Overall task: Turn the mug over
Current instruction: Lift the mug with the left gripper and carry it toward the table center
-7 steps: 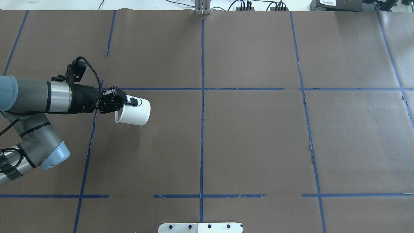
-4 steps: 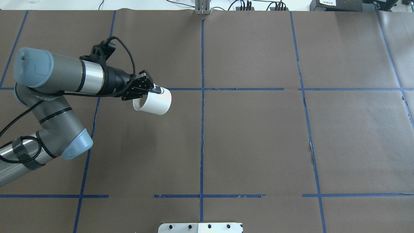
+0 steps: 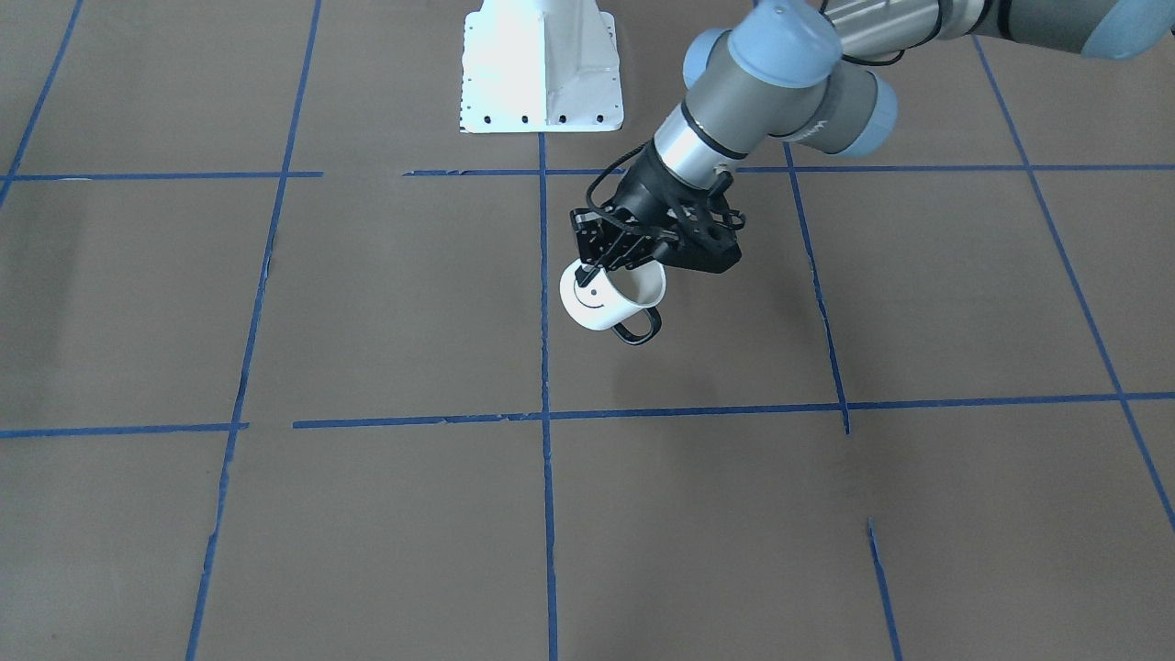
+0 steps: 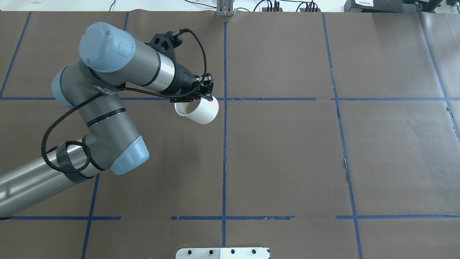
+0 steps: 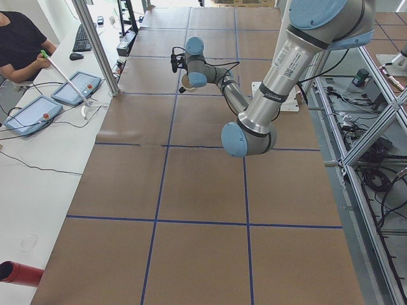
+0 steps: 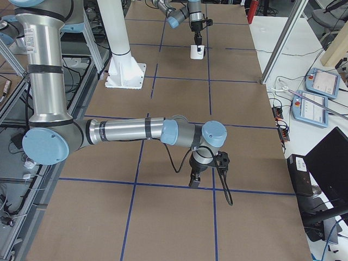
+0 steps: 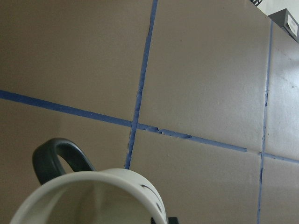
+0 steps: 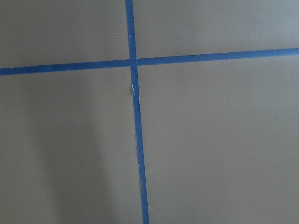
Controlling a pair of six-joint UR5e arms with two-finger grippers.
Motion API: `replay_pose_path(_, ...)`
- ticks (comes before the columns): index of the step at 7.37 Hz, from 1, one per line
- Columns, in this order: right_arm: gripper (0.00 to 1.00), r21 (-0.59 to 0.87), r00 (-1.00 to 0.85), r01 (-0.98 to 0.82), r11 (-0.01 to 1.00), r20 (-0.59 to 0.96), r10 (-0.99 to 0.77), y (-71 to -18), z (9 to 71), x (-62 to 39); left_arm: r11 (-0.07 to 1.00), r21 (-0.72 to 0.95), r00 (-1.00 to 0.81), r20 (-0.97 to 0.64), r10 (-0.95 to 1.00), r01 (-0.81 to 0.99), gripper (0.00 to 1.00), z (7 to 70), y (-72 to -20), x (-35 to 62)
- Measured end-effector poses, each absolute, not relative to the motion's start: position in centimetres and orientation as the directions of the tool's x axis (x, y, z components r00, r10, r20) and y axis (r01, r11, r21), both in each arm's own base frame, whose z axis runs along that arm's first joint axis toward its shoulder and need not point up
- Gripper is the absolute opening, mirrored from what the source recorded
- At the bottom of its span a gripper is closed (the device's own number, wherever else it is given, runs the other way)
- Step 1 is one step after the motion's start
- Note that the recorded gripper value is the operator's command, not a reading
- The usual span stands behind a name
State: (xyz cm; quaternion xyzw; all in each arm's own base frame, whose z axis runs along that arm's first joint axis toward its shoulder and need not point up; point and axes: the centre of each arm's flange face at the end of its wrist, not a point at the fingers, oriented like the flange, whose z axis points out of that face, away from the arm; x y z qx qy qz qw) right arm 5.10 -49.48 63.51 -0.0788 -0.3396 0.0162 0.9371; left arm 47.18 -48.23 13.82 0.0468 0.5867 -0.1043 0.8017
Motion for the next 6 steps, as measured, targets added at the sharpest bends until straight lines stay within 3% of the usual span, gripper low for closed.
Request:
replay_pose_path(4, 1.0, -0.159, 0.769, 0.023, 0.987, 0.634, 0.084, -49.5, 63.5, 5.1, 0.982, 0.093, 0.572, -0.82, -0.019, 0.166, 0.0, 7.1, -46.7, 57.4)
replay_pose_path(6, 1.0, -0.159, 0.769, 0.023, 0.987, 0.634, 0.084, -49.5, 63.5, 5.1, 0.983, 0.118, 0.637, -0.771, 0.0, 0.143, 0.0, 6.9, -46.1, 61.1)
